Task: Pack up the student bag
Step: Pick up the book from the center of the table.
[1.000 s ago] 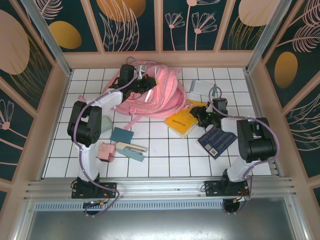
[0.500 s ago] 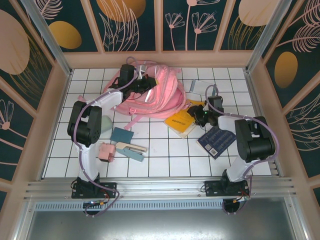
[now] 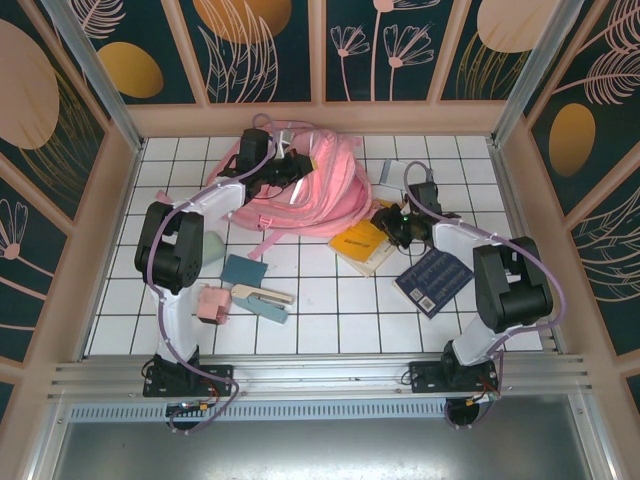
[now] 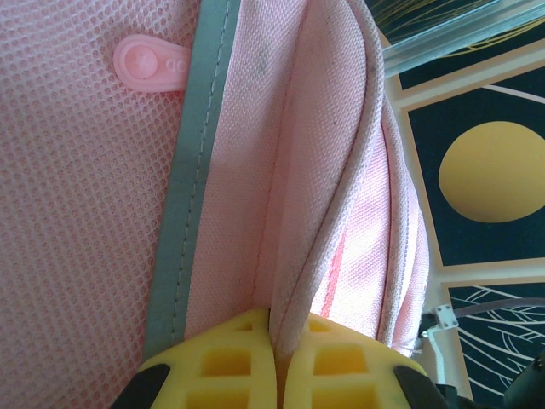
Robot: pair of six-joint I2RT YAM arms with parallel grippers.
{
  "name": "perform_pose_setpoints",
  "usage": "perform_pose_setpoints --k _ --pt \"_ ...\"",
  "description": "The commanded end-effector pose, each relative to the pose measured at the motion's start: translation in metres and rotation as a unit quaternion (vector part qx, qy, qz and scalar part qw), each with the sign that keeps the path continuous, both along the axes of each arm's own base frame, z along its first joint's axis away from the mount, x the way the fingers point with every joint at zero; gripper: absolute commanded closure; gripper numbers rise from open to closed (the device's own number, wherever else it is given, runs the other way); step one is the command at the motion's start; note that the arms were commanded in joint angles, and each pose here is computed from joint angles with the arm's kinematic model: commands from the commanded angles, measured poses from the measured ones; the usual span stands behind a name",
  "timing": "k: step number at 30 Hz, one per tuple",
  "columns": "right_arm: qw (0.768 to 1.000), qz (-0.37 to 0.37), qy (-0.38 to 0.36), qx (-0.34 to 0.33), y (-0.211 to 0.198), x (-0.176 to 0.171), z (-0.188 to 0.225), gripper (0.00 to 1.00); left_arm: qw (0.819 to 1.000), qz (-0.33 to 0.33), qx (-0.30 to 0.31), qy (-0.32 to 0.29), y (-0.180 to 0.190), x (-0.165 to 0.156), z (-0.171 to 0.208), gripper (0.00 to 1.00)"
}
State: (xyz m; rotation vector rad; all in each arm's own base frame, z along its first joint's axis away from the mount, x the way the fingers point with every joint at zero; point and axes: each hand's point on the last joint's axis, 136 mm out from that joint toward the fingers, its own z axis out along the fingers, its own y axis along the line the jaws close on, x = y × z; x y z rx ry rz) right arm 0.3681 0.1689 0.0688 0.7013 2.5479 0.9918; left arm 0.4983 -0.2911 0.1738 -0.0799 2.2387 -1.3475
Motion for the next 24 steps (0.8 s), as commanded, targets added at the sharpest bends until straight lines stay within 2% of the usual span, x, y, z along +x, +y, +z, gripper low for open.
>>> perform_pose_setpoints --k 1,6,11,15,17,20,24 --pt "0.999 -0.013 -0.001 0.046 0.01 -0.003 -0.01 0.68 1.0 -0.008 -0.014 -0.025 -0.005 0.001 0.024 1.0" --pt "0.996 -0.042 -0.023 0.08 0.018 0.01 -0.01 0.79 1.0 -0.009 -0.02 -0.019 -0.005 0.0 0.023 1.0" --pt "0.998 -0.045 -0.012 0.051 0.013 0.014 -0.022 1.0 1.0 -0.004 -0.003 -0.025 0.0 0.002 0.022 1.0" --pt "0.999 -0.026 -0.02 0.026 0.005 0.006 -0.019 1.0 0.999 0.014 0.027 -0.024 0.011 0.006 0.014 1.0" --pt "0.999 -0.015 -0.039 0.025 0.001 0.001 -0.008 1.0 0.998 0.02 0.049 -0.029 0.015 0.009 0.012 0.91" --pt "0.997 -0.008 -0.063 0.031 -0.009 -0.008 0.009 1.0 0.997 0.023 0.062 -0.031 0.017 0.011 0.012 0.69" --pt "0.995 -0.018 -0.08 0.049 -0.027 -0.018 0.024 1.0 0.997 0.017 0.071 -0.033 0.017 0.011 0.014 0.53"
